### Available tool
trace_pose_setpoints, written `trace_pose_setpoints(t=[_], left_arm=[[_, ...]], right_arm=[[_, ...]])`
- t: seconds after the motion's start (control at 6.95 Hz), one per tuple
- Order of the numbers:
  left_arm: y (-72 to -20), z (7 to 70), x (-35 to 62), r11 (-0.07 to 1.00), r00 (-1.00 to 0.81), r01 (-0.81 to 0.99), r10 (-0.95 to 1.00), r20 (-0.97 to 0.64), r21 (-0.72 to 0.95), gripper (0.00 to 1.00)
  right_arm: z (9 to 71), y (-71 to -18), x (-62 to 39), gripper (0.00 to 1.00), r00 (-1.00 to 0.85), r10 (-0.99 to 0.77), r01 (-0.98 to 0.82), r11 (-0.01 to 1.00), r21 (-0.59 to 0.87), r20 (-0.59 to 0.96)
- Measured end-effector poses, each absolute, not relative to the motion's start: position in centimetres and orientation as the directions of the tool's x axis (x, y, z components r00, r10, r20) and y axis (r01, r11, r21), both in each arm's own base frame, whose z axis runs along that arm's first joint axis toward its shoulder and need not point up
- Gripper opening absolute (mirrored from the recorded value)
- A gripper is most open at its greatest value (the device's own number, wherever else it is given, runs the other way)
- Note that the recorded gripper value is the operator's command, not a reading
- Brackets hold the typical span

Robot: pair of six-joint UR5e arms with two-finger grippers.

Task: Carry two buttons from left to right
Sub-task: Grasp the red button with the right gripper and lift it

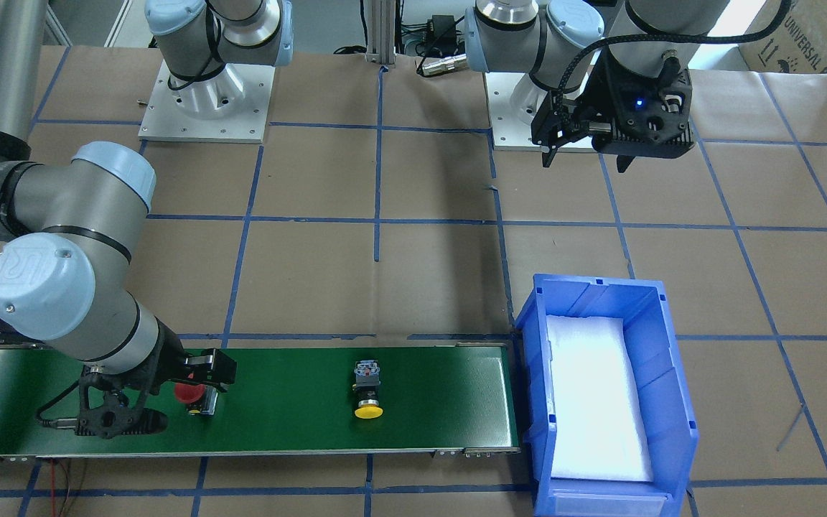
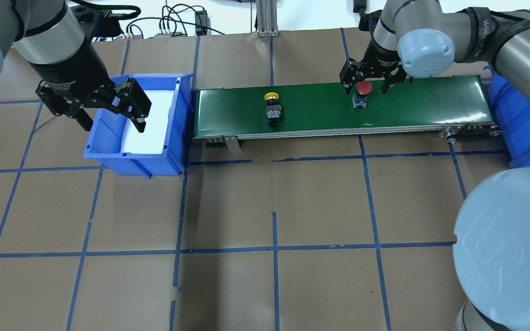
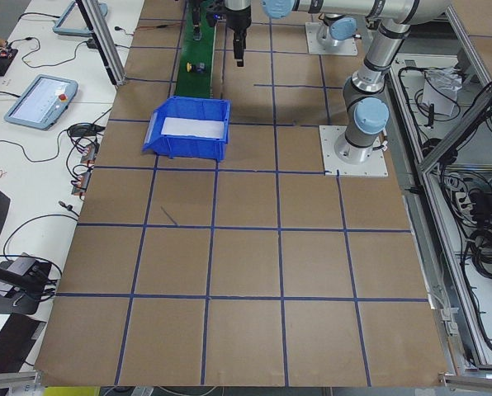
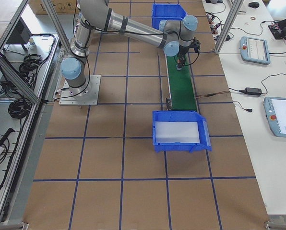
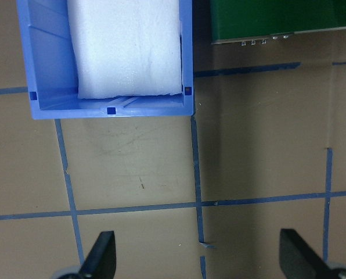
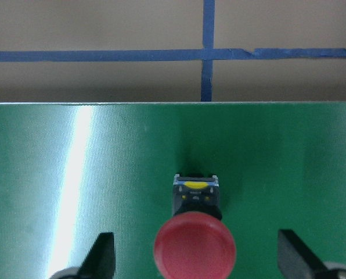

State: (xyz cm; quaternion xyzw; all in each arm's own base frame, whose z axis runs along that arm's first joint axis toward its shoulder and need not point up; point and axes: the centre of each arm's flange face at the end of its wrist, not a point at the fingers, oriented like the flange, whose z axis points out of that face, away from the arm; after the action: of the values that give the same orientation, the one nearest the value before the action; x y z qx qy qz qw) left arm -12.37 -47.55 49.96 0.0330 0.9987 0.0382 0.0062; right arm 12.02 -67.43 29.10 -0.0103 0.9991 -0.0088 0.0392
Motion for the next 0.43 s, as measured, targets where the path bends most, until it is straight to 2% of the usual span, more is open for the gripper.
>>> trace_pose_setpoints(t=[0.14, 0.29, 0.43], left_arm=[[-47.52, 49.96, -12.4, 0.995, -0.998, 0.066, 0.066, -0.006, 0.079, 1.0], [-47.47, 50.01, -12.49, 0.995, -0.998, 0.066, 0.067, -0.005, 0.08, 1.0], [-47.43, 50.06, -12.62, 0.995, -0.998, 0.067, 0.067, -0.004, 0.078, 1.0]], right_arm=[[29.14, -67.62, 12.0, 0.24, -0.997, -0.023, -0.021, 1.0, -0.023, -0.076], [29.35, -67.74, 11.91, 0.09, -0.997, -0.025, -0.023, 0.999, -0.028, -0.067], [29.73, -67.77, 11.7, 0.06, -0.998, -0.028, -0.026, 0.999, -0.033, -0.051]])
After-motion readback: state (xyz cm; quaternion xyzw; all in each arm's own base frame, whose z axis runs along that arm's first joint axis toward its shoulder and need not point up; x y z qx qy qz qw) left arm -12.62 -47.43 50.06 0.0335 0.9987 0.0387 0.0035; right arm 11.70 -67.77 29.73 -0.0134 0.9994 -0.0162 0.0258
